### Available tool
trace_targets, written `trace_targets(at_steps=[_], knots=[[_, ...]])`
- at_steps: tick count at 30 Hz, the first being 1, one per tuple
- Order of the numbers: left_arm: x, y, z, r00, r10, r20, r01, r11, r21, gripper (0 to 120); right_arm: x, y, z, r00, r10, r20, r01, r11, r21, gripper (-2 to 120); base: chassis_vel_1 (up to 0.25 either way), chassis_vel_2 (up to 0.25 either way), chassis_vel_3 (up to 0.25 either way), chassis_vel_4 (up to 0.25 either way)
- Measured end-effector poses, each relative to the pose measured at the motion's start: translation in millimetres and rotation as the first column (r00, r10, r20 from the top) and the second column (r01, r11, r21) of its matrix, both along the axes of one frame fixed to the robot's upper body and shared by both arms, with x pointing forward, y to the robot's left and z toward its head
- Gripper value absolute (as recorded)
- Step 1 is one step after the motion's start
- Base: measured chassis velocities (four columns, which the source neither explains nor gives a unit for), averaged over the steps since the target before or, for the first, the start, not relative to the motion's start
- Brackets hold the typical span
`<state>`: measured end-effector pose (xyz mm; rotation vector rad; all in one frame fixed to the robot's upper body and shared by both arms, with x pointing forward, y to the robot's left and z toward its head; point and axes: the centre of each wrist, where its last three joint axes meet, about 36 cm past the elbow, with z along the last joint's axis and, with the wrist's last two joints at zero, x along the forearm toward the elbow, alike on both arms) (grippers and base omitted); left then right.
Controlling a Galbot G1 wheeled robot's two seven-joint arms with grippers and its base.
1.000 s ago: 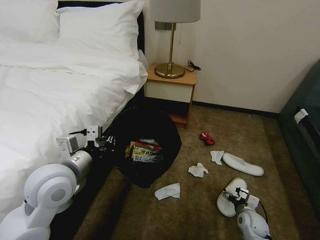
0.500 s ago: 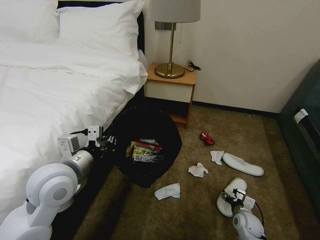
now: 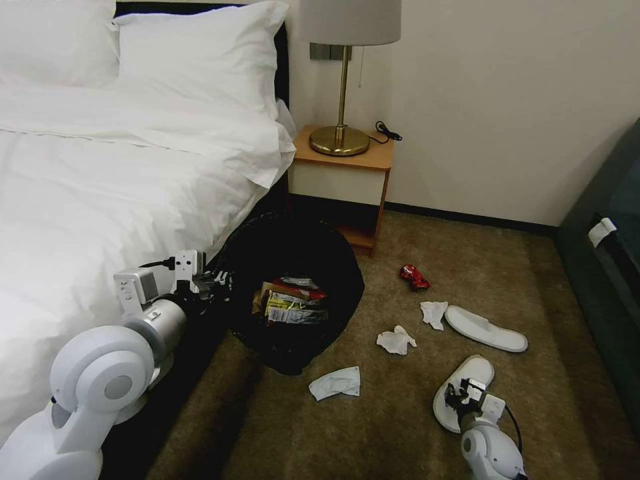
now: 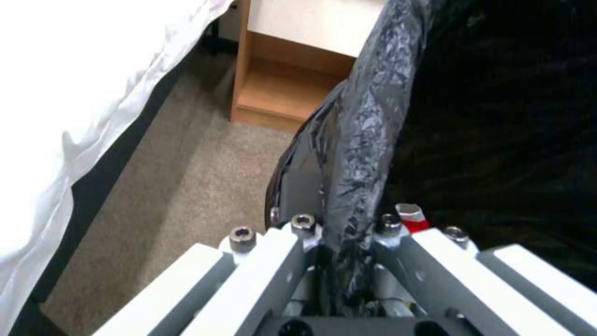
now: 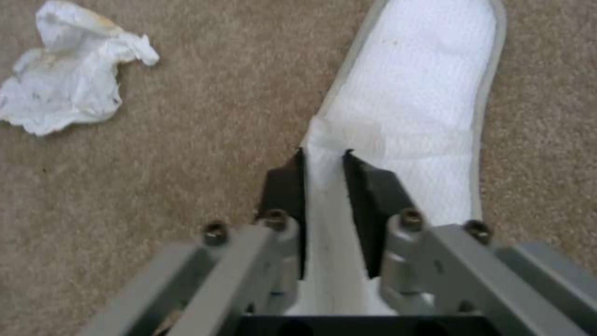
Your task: Pick up the trash bin, then pick up the garbage on the floor and place it into the trash bin.
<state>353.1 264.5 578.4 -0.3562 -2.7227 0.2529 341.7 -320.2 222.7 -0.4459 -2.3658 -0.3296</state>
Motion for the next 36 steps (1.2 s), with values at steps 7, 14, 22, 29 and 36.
trace_targets(at_steps=[7,14,22,29,36], knots=[[0.0,-0.1,0.3,1.000,-0.001,0.000,0.001,1.000,0.000,1,-0.4,-4.3,3.2,1.000,-0.012,0.005,0.012,1.000,-0.002,0,0.000,0.000,0.000,0.000],[1.1,-1.9,0.6,1.000,-0.008,0.002,0.008,1.000,-0.001,1,1.3,-8.8,6.7,0.999,-0.036,0.019,0.036,0.999,-0.018,0,0.000,0.000,0.000,0.000],[-1.4,-3.6,0.9,1.000,-0.015,0.001,0.015,1.000,-0.003,1,1.5,-17.6,19.2,0.997,-0.049,0.051,0.052,0.997,-0.049,0,0.000,0.000,0.000,0.000],[-5.6,-8.1,-1.2,0.999,-0.033,-0.009,0.033,0.999,0.002,1,6.3,-23.5,84.3,0.981,-0.019,0.194,0.035,0.996,-0.080,0,0.000,0.000,0.000,0.000],[-7.2,-12.4,-3.7,0.999,-0.047,-0.017,0.047,0.999,0.005,1,3.0,-25.7,198.7,0.918,0.084,0.389,-0.047,0.993,-0.105,0,0.000,0.000,0.000,0.000]])
